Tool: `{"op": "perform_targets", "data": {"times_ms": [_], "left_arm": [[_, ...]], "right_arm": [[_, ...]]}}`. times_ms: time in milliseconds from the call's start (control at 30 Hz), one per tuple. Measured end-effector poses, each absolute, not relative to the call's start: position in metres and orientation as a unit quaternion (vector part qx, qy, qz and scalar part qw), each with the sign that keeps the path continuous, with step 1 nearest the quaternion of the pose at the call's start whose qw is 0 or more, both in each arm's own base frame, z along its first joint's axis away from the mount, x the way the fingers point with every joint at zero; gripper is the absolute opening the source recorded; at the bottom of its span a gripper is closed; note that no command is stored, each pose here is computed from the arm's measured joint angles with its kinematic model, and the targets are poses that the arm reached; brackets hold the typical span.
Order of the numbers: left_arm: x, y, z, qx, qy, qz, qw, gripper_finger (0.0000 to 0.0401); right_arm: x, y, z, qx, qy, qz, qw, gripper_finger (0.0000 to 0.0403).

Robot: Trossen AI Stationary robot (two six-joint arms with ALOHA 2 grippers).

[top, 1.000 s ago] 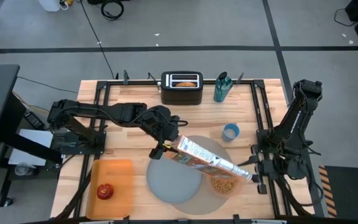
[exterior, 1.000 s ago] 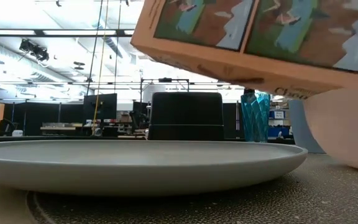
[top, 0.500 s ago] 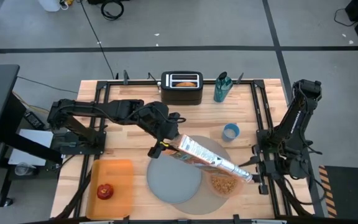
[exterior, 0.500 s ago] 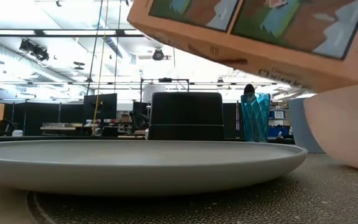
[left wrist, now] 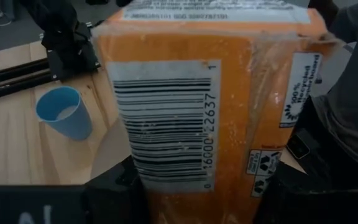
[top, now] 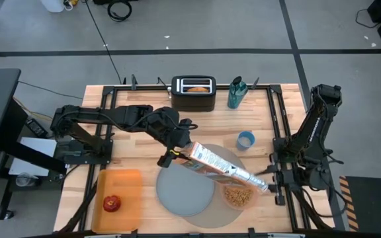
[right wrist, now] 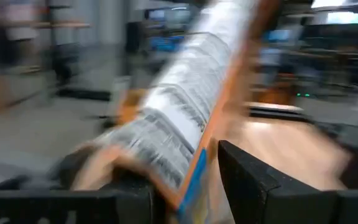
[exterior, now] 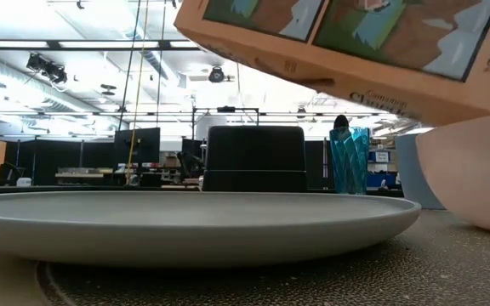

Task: Arrange a breakfast setting
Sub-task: Pour the cereal from the yellow cereal box into the orange bowl on the brown placemat

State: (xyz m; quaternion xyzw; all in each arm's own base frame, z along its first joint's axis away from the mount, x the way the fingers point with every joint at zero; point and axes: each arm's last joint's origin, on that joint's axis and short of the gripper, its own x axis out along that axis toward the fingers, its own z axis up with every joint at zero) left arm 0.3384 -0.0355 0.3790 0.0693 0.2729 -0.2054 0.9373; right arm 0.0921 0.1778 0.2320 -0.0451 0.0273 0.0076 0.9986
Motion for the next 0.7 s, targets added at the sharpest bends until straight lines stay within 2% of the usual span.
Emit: {"op": "perform_targets", "data": {"times_ms": [33,100,200,267,367,433,533,600,700], "left_arm": [[0.3383,-0.0355,0.3789,0.07,0.274,-0.206,0.937,0.0192],[0.3383,-0.0356,0.3788,0.069,0.275,-0.205,0.937,0.0192],[0.3379,-0.0355,0.3783,0.069,0.277,-0.206,0.936,0.0192],[0.3379,-0.0356,0.3782,0.067,0.278,-0.205,0.936,0.0192],[0.3378,-0.0355,0.3781,0.067,0.279,-0.206,0.936,0.0192],[0.3378,-0.0356,0.3781,0.064,0.279,-0.205,0.936,0.0192],[0.3376,-0.0354,0.3778,0.063,0.282,-0.204,0.935,0.0192],[0.3375,-0.0354,0.3776,0.062,0.283,-0.204,0.935,0.0192],[0.3372,-0.0354,0.3772,0.062,0.285,-0.204,0.934,0.0192]], "right_arm": [[0.0934,0.1781,0.2317,-0.05,0.028,0.015,0.998,0.0141],[0.0922,0.1757,0.233,-0.045,0.023,-0.025,0.998,0.0141],[0.0938,0.1781,0.2319,-0.046,0.03,0.026,0.998,0.0139],[0.0934,0.1751,0.2326,-0.047,0.025,-0.019,0.998,0.0138],[0.0946,0.1771,0.2319,-0.049,0.03,0.022,0.998,0.0137],[0.094,0.1749,0.2329,-0.046,0.026,-0.013,0.999,0.0137],[0.0943,0.1761,0.2323,-0.052,0.029,0.01,0.998,0.0137],[0.0933,0.1744,0.2325,-0.047,0.026,-0.02,0.998,0.0137],[0.095,0.1757,0.231,-0.055,0.032,0.011,0.998,0.0137]]}}
